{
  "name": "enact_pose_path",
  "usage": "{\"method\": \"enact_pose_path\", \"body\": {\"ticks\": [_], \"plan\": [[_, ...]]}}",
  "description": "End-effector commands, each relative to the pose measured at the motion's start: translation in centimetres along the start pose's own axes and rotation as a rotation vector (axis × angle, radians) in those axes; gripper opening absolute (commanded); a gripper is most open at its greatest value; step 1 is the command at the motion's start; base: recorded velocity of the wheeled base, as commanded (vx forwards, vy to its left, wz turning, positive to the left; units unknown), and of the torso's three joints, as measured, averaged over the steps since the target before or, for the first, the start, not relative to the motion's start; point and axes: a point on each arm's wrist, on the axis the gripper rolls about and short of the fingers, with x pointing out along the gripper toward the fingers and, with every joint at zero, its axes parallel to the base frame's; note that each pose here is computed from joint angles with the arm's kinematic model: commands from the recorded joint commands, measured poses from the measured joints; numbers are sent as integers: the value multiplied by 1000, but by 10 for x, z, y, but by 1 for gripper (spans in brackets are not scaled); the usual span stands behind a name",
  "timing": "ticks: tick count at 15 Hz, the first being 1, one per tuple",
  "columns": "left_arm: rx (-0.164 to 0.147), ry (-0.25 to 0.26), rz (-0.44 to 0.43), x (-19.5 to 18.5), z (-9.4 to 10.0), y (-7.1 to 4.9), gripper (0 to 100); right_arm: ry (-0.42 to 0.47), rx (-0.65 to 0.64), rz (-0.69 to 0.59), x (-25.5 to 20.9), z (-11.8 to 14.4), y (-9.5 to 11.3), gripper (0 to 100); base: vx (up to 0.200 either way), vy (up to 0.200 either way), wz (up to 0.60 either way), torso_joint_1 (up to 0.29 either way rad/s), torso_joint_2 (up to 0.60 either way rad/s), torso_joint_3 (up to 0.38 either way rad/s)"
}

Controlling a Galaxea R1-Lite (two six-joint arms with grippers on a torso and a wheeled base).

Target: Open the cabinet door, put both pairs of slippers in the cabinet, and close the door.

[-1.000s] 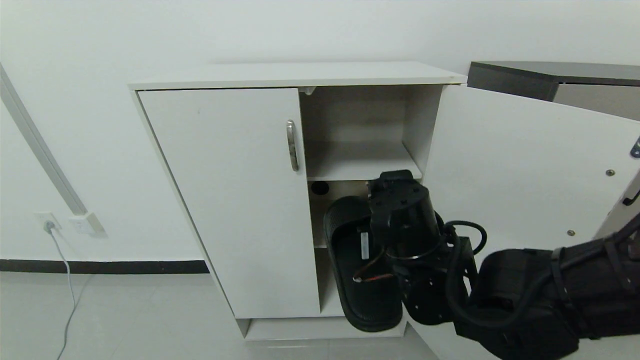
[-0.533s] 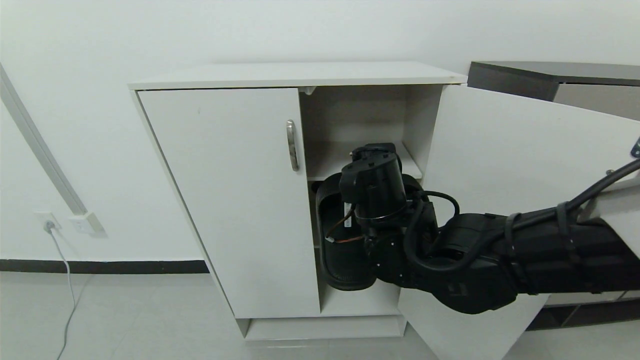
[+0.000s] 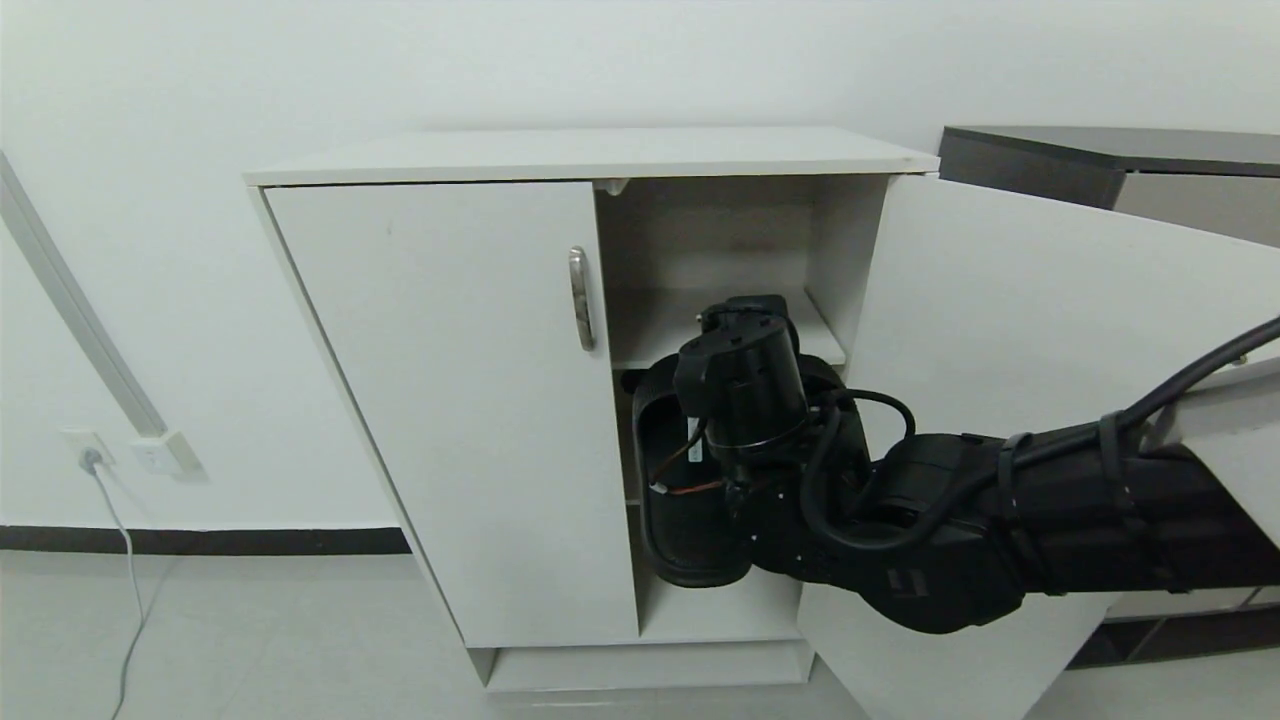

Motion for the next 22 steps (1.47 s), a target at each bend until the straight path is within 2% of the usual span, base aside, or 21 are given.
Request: {"method": "enact_pose_path", "body": {"ticks": [1, 8, 14, 22], "plan": [[-1, 1, 1, 0, 0, 0, 0, -3, 4, -3, 1, 2, -2, 0, 200, 0, 0, 2, 2, 7], [-1, 1, 0, 0, 0, 0, 0, -6, 7, -4, 0, 4, -3, 0, 200, 0, 0, 6, 2, 2], [2, 1, 0, 0, 0, 0, 0, -24, -14, -6, 8, 13, -5, 0, 0, 0, 0, 0, 0, 0], [2, 1, 0, 0, 0, 0, 0, -9, 6, -33, 69, 30, -9, 0, 0, 0, 0, 0, 0, 0]]}}
